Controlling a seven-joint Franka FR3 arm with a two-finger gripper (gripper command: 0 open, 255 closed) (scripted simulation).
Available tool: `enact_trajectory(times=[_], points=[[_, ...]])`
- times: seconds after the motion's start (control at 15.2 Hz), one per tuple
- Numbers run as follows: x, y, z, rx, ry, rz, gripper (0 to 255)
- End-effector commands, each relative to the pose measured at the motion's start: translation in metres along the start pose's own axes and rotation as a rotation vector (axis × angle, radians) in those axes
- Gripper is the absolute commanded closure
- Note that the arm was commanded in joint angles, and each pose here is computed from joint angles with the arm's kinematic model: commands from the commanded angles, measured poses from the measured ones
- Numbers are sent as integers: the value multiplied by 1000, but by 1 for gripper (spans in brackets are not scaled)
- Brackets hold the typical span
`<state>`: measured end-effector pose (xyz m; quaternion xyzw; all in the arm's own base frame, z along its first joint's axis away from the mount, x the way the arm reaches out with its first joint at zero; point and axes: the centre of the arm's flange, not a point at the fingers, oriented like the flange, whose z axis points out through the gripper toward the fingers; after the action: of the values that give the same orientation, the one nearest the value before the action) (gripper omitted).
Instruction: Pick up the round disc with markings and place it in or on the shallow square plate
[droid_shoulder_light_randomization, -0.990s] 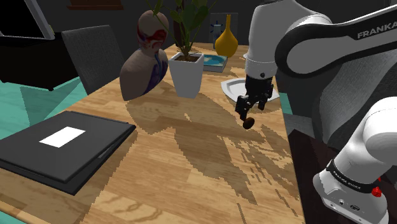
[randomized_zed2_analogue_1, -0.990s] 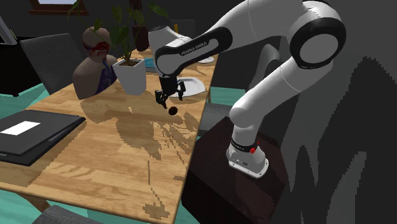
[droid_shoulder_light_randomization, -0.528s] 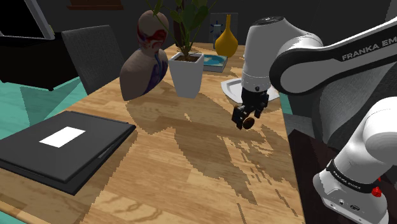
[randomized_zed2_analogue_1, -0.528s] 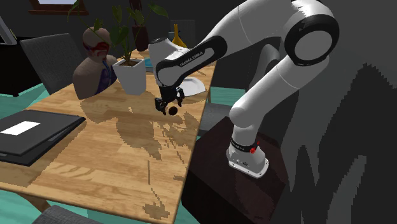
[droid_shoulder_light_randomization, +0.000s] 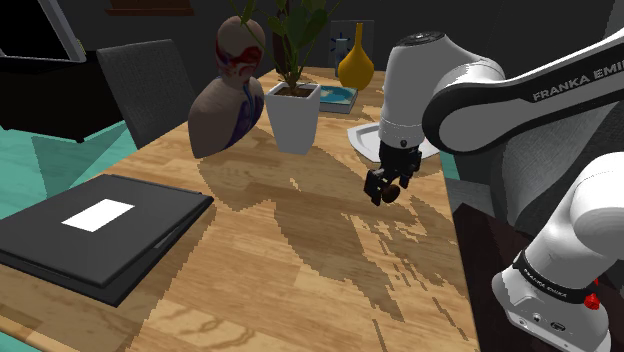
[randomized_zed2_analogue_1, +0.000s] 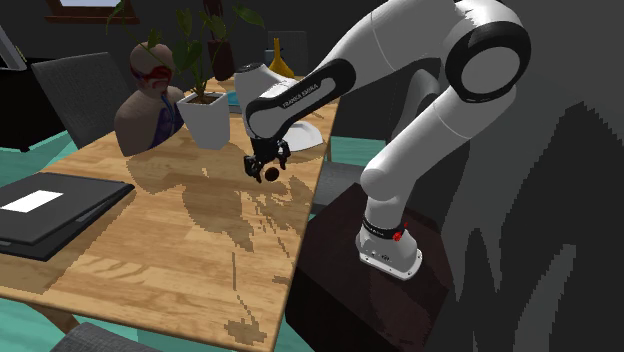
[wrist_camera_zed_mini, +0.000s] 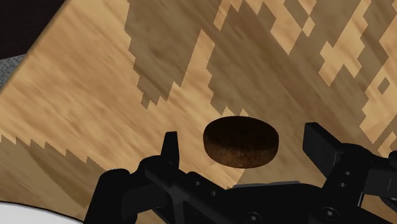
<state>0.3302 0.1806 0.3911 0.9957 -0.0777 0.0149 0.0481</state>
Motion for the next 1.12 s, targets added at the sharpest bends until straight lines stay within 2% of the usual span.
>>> enact_trajectory(times=[0.0, 0.59, 1.06], points=[[0, 0, 0, 0, 0, 0, 255], [0, 0, 0, 0, 0, 0, 255], [1, 3, -37, 0, 0, 0, 255]])
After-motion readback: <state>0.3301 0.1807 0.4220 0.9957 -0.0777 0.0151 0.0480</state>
